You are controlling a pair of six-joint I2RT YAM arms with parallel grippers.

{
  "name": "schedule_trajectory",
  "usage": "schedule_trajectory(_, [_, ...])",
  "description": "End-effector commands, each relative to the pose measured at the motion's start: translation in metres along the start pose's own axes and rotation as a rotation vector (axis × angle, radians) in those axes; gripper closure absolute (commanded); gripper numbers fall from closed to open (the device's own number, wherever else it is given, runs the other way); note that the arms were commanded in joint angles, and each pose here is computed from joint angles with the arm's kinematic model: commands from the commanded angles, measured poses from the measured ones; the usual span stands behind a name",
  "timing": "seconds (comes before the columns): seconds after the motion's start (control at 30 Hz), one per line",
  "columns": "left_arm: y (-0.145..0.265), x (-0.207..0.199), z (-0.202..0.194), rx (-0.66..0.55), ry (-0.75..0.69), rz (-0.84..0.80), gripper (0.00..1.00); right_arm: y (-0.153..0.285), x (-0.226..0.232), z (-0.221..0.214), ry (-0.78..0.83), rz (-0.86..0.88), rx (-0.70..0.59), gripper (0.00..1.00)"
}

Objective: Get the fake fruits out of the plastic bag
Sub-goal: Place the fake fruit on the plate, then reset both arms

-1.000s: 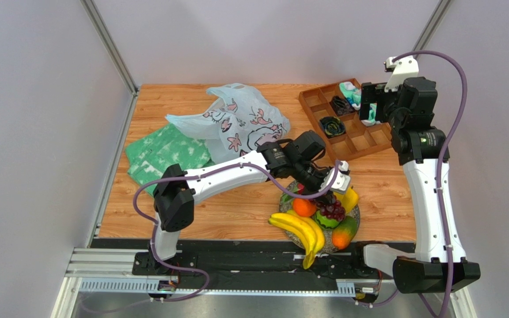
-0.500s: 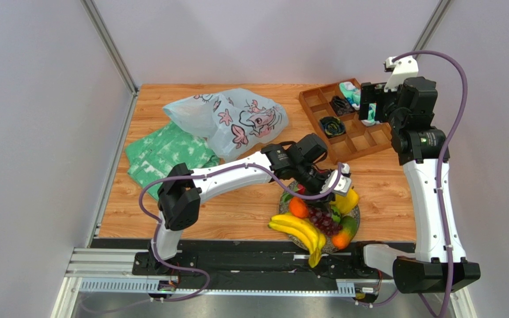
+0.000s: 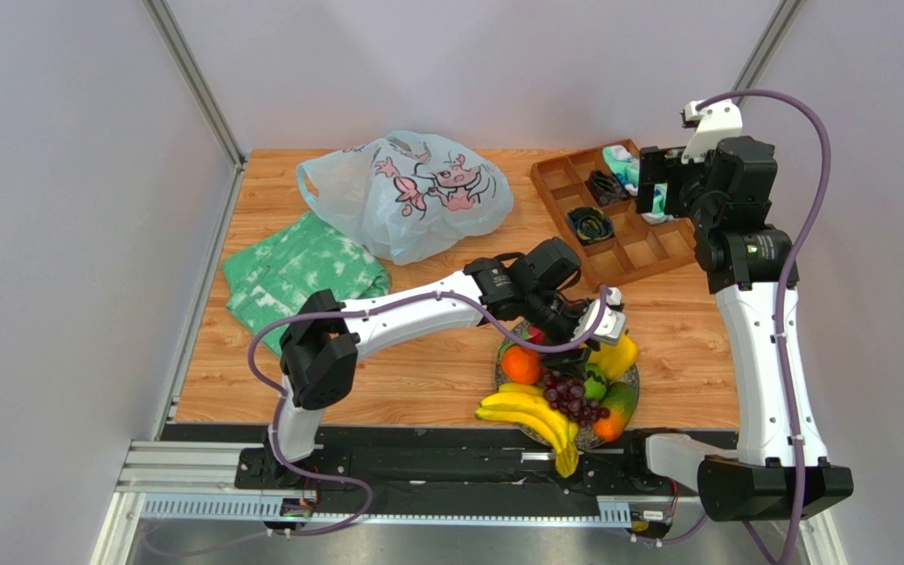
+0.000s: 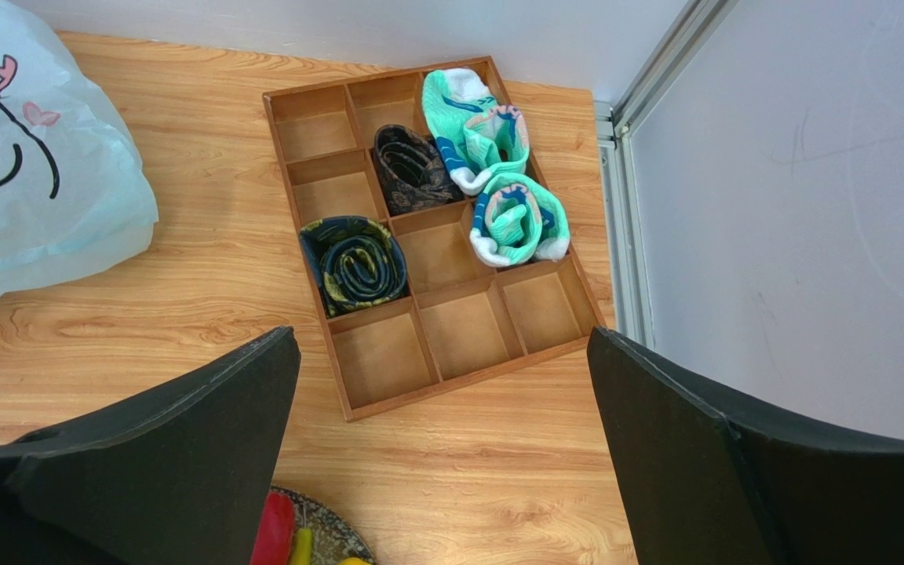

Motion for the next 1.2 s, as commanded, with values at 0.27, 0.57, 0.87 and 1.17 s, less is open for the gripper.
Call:
schedule_trajectory(0.27, [0.094,-0.025,0.097,-0.212,-0.077,0.187,0.01,0.004,-0.004,0.023,0.000,0.044,-0.023,0.00])
schedule_trajectory(0.57, [0.257,-0.015,0.053,-0.186,0.243,0.729,0.01,0.024,0.030,-0.002,-0.028,0.320,0.131,0.00])
schedule_trajectory(0.87, [0.375,-0.028,-0.042,-0.173,0.592,1.303,0.01,0.051,0.022,-0.021,-0.112,0.159,0.158,0.00])
schedule_trajectory(1.17, [0.378,-0.034,-0.090,-0.289,0.894,1.383,0.01,0.067,0.019,-0.032,-0.233,0.087,0.321,0.00])
Point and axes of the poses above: each gripper's point midway between its finger pads, its own y axis back along the fingers, its own x axis along the line the jaws close on, z = x × y, the point moved 6 cm from there along y, back along the fingers, and after that the axes turned 14 degrees about y, right-handed, at the moved point
